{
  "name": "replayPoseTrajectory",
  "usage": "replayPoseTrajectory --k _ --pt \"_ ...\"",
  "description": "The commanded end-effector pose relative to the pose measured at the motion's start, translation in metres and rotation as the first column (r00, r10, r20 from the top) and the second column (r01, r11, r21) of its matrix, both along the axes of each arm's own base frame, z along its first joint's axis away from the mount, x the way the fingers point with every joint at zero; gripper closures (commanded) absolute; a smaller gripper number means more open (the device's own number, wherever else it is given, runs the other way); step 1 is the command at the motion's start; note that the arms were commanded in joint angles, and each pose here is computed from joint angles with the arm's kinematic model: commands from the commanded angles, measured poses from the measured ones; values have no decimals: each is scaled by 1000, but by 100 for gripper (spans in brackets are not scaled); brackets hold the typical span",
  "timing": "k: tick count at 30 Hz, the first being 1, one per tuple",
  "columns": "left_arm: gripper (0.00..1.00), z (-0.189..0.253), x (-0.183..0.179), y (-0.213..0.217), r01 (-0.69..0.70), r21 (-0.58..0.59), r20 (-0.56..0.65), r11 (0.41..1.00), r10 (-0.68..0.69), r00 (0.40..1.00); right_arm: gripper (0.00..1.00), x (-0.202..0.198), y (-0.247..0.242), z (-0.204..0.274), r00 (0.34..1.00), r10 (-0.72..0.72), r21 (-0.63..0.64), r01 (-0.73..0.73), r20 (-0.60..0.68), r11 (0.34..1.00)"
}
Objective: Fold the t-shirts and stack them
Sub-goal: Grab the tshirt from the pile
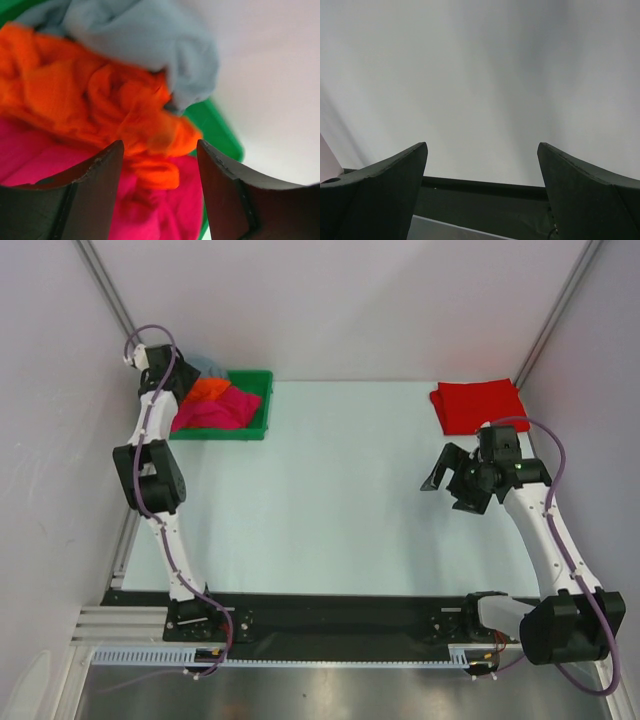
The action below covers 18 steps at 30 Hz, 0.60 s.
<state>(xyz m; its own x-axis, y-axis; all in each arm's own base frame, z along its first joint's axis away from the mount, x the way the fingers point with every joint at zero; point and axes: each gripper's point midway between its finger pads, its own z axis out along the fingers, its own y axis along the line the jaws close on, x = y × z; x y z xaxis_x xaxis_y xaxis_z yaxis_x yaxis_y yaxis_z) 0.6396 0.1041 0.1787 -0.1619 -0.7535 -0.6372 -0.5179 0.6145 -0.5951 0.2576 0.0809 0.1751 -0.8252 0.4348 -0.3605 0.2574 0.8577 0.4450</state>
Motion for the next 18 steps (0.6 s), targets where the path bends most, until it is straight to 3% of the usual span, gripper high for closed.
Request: replayPoseTrajectory --k 1,6,18 --pt "33 34 -26 -5 -52 97 0 994 52 999 0 17 -5 14 997 -2 -7 3 75 1000" --pt "34 13 -13 -6 -66 62 -60 996 70 996 0 22 -5 10 998 9 2 -9 67 1000" --pt "42 7 6 5 -87 97 -24 991 90 996 0 12 -11 11 999 -10 -27 11 39 1000"
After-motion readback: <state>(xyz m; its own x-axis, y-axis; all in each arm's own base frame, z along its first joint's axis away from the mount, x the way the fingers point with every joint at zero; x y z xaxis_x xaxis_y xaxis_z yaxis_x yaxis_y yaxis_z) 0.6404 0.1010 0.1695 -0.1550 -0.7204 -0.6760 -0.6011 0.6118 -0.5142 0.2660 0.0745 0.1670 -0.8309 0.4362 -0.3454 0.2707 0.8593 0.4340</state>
